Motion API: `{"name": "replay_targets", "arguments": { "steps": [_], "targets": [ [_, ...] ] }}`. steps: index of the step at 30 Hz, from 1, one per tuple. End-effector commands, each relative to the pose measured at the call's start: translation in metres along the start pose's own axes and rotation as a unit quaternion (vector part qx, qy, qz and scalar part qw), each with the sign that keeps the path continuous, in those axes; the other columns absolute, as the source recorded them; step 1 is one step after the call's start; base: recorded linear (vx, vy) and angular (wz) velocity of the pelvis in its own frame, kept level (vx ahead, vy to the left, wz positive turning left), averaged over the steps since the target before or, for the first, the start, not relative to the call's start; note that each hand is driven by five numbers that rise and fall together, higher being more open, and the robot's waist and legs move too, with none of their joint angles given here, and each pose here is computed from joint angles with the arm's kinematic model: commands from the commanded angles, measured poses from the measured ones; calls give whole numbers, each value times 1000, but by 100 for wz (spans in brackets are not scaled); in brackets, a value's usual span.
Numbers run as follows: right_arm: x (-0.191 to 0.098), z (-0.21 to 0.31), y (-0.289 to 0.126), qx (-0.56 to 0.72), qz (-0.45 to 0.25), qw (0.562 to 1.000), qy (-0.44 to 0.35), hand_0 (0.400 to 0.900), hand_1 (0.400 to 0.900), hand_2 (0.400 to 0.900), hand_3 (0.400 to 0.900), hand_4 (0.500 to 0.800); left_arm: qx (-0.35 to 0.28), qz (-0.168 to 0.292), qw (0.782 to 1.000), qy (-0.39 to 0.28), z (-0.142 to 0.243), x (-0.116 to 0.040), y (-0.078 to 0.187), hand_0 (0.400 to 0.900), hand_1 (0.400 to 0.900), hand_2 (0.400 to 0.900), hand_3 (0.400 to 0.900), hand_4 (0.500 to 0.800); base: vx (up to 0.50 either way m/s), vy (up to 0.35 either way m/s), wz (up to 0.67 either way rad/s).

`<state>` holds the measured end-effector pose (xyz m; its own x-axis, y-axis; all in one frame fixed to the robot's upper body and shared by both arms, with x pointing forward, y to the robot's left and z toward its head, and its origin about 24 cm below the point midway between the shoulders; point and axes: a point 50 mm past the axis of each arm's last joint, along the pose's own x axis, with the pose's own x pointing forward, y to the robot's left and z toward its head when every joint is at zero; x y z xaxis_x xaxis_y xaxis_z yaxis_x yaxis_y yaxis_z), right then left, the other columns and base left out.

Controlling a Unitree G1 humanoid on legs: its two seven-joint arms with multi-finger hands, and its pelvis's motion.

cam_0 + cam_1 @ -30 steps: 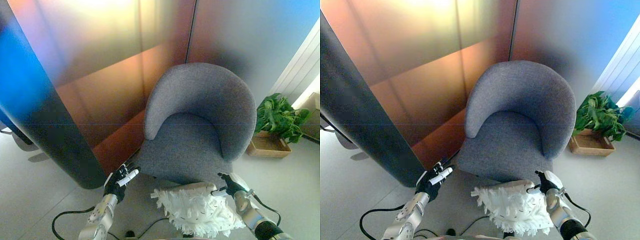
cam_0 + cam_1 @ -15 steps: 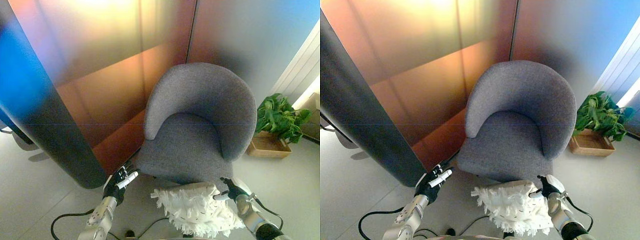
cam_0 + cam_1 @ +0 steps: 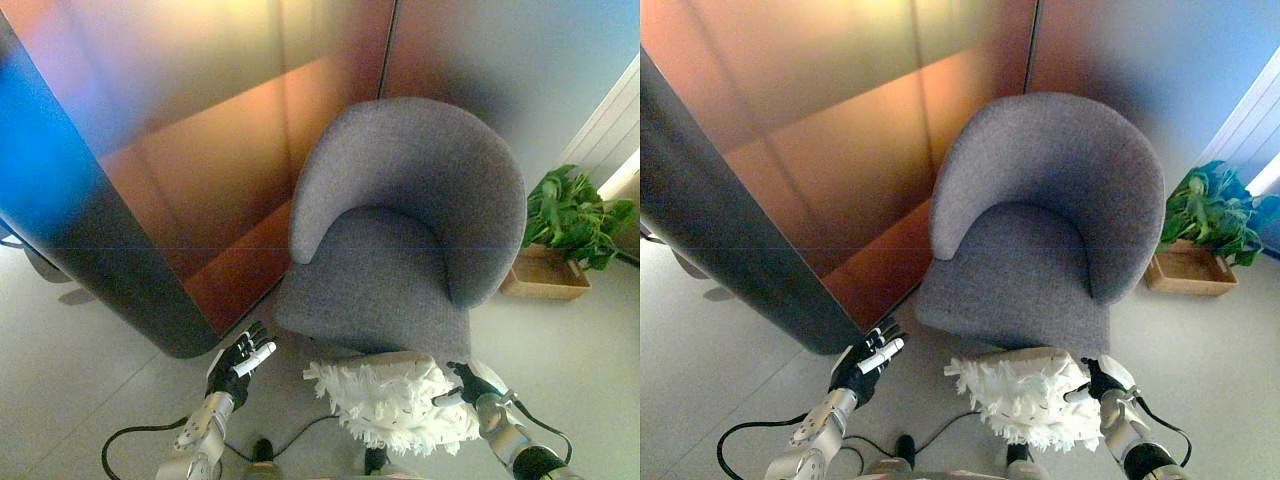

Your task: Pick up the pillow and put it on the sofa.

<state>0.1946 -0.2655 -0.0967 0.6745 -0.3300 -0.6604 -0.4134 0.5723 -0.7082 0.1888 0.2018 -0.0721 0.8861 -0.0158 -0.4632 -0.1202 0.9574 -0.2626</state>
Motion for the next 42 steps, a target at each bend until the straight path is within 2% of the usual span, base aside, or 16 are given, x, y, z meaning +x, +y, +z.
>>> {"name": "replay_targets", "arguments": {
  "steps": [1,6,16,42],
  "targets": [
    [12,30,-54,-25,-85,995,-49,900,900,900,900,800,27,-64,989,-128,66,20,-26,900,900,900,900,800,0,0,0],
    [16,33,-62,-21,-84,996,-33,900,900,900,900,800,27,-72,987,-140,75,24,-31,900,900,900,900,800,-40,-3,1],
    [25,65,-110,8,-140,990,-20,900,900,900,900,800,24,-98,978,-183,104,39,-52,900,900,900,900,800,-112,14,3],
    [24,76,-147,3,-186,983,0,900,900,900,900,800,17,-124,961,-246,134,40,-70,900,900,900,900,800,-15,3,0]
  ]
}}
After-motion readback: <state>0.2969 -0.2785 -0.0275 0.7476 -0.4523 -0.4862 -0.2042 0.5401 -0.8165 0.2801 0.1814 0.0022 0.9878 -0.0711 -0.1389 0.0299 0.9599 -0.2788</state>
